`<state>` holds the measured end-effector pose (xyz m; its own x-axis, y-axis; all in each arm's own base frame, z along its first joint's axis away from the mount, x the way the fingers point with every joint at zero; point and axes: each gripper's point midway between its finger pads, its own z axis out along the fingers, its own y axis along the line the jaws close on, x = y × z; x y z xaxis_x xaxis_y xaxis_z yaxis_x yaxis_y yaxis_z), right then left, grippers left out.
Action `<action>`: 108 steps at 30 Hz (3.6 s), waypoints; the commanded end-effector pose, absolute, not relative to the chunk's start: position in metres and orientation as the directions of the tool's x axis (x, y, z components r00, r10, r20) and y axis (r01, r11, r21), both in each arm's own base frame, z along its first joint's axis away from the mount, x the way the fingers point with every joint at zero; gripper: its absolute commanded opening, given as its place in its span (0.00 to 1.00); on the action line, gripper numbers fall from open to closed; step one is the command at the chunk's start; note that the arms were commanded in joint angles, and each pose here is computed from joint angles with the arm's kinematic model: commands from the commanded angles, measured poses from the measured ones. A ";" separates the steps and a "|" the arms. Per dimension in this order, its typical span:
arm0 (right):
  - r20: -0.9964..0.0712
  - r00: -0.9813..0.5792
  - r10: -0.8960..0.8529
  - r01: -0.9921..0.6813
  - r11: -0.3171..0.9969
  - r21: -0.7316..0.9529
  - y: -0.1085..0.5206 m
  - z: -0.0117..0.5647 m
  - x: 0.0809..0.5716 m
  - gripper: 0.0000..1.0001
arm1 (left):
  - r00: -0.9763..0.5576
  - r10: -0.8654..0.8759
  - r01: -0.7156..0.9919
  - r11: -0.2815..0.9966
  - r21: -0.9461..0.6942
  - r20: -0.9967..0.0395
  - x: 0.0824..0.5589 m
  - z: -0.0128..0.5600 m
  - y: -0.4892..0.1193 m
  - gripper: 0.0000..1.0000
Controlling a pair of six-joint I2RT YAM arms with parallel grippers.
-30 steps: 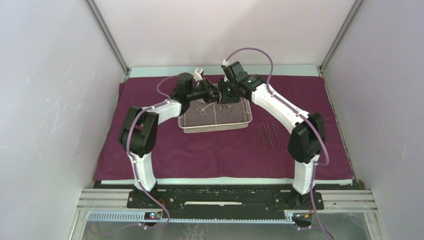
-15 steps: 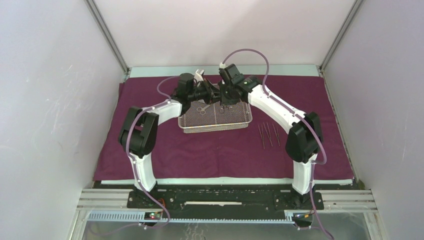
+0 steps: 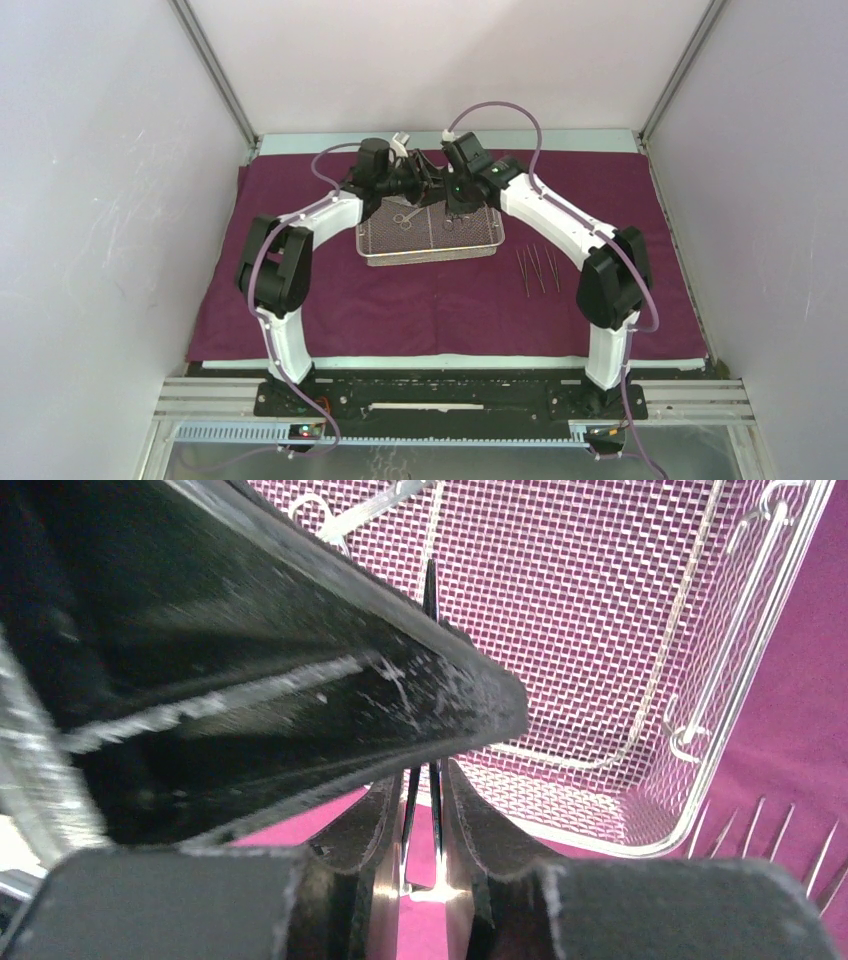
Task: Open and lay out the surgical kit
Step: Pick up the medical item from the container, then place the medical item in the surgical kit.
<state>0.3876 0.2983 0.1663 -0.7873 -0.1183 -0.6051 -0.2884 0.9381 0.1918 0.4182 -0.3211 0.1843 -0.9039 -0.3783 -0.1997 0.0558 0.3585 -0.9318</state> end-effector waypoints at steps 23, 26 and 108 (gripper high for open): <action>-0.670 -0.737 0.088 0.037 0.995 0.090 0.076 0.170 0.343 0.04 | -0.893 -0.265 0.187 0.515 -0.836 -0.363 0.301 0.232 -0.290 0.76; -0.670 -0.733 0.116 0.105 0.993 0.058 0.045 0.156 0.347 0.05 | -0.896 -0.228 0.226 0.507 -0.832 -0.382 0.276 0.237 -0.282 0.76; -0.426 -0.877 0.220 0.363 0.885 -0.291 -0.172 0.044 0.351 0.51 | -0.919 -0.206 0.211 0.460 -0.862 -0.336 0.251 0.211 -0.244 0.75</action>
<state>0.3360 -0.1716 0.0271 -0.9097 0.1941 -0.3671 0.3166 0.8961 -0.3110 0.2541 -0.2446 0.2125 -0.9164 -0.2101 -0.3406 0.2061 0.4818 -0.8517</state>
